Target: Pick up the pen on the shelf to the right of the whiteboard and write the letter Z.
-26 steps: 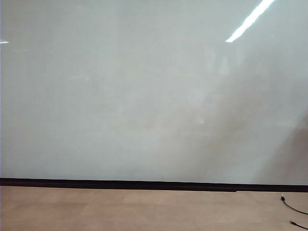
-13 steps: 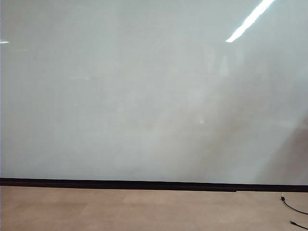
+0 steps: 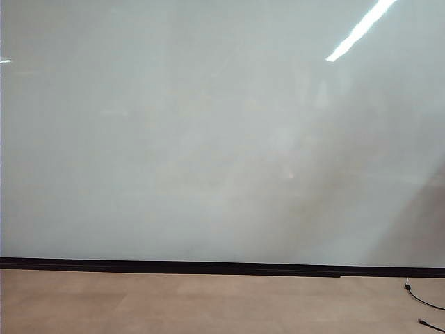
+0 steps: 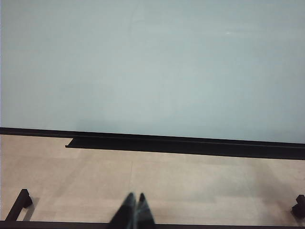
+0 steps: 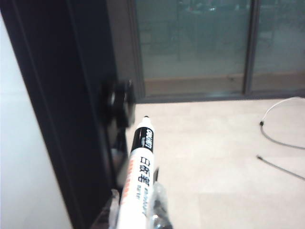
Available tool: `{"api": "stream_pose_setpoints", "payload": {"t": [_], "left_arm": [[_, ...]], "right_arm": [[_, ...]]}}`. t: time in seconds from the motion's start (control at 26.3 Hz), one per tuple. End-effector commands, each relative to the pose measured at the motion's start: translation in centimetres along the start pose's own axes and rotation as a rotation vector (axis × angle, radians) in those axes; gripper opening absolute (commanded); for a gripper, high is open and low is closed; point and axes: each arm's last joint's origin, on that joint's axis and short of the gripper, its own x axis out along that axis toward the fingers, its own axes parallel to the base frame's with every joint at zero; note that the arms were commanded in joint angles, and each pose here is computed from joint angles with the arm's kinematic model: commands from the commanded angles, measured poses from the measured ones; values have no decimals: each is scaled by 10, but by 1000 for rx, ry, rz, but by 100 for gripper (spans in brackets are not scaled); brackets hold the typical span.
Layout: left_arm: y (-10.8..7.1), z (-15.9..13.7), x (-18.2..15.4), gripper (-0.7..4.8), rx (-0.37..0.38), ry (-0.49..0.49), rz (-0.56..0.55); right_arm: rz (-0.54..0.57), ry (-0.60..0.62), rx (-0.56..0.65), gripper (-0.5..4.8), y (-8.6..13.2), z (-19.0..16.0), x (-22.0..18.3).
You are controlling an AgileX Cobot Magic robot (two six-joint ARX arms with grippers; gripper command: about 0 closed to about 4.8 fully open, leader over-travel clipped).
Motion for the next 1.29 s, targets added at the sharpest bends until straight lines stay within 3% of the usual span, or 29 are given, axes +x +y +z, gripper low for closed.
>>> {"api": "stream_pose_setpoints", "payload": {"t": [0.04,0.23,0.42,0.65,0.72,1.02,1.29], "left_arm": [[0,1,0,-5,5,-7,-1],[0,1,0,-5,5,-6,-1],[0,1,0,-5,5,-7,-1],[0,1,0,-4,5,-6,-1],[0,1,0,-5,5,-7,-2],[0,1,0,-5,5,-7,-1],[0,1,0,-5,5,-6,-1]], "right_arm": [[-60,-40,-19,-8,-3,9,-2],[-185,-60,6,-8,-7,11,-5],[-319,-84,12,-8,3,19,-18],[-614,-126,29,-8,40,30,-46],[-691,-123,36,-8,64,38,-57],[-619,-49,14,-8,131,71,-76],[-465,11,-73,-8,182,92,-107]]}}
